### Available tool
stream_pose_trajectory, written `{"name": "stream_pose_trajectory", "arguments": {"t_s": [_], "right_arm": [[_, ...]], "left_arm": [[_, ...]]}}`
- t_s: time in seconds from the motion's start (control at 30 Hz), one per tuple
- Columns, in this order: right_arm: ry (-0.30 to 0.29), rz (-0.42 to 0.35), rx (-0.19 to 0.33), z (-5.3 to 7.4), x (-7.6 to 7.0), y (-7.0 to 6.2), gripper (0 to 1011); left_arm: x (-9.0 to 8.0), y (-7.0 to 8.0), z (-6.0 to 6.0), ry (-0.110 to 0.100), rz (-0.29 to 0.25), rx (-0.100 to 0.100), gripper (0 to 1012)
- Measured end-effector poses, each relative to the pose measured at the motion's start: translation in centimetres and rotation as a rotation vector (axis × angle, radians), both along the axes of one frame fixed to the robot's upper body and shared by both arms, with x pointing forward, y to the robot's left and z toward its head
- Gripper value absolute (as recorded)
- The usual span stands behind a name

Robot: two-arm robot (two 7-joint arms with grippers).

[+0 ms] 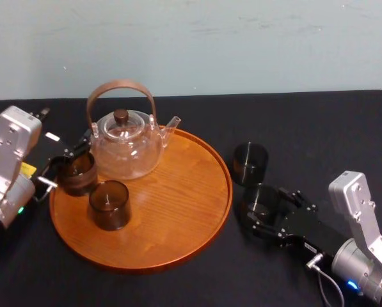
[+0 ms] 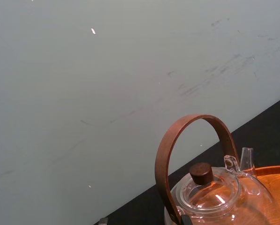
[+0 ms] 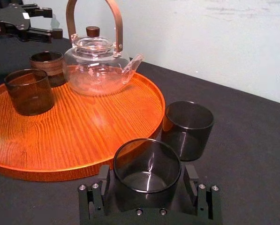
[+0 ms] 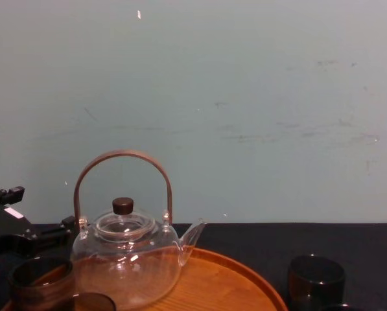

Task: Pick up the glass from the table and place it on the tray.

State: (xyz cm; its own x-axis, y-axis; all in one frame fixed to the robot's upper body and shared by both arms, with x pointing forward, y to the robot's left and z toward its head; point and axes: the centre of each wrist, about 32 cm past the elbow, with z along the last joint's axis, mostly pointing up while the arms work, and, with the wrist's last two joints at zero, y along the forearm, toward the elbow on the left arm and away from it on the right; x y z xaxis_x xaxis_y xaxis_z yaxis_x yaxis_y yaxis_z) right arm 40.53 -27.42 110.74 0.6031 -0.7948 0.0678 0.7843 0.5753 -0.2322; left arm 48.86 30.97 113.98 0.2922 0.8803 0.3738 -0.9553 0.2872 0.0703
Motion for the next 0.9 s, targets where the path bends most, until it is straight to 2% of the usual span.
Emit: {"name": "stream_pose_trajectory", "arguments": {"t_s": [0.63,0.9], "right_arm": [[0.023,0.002,-0.003,-0.9,2.1,0.7,1002],[0.022,0.004,-0.002,-0.9,1.9,0.7,1004]], "left_arm": [[0.0,-0.1,0.0,0.000,-0.002,0.000,1001],[0.0,0.0,0.0,0.000,0.000,0.000,1001]]}}
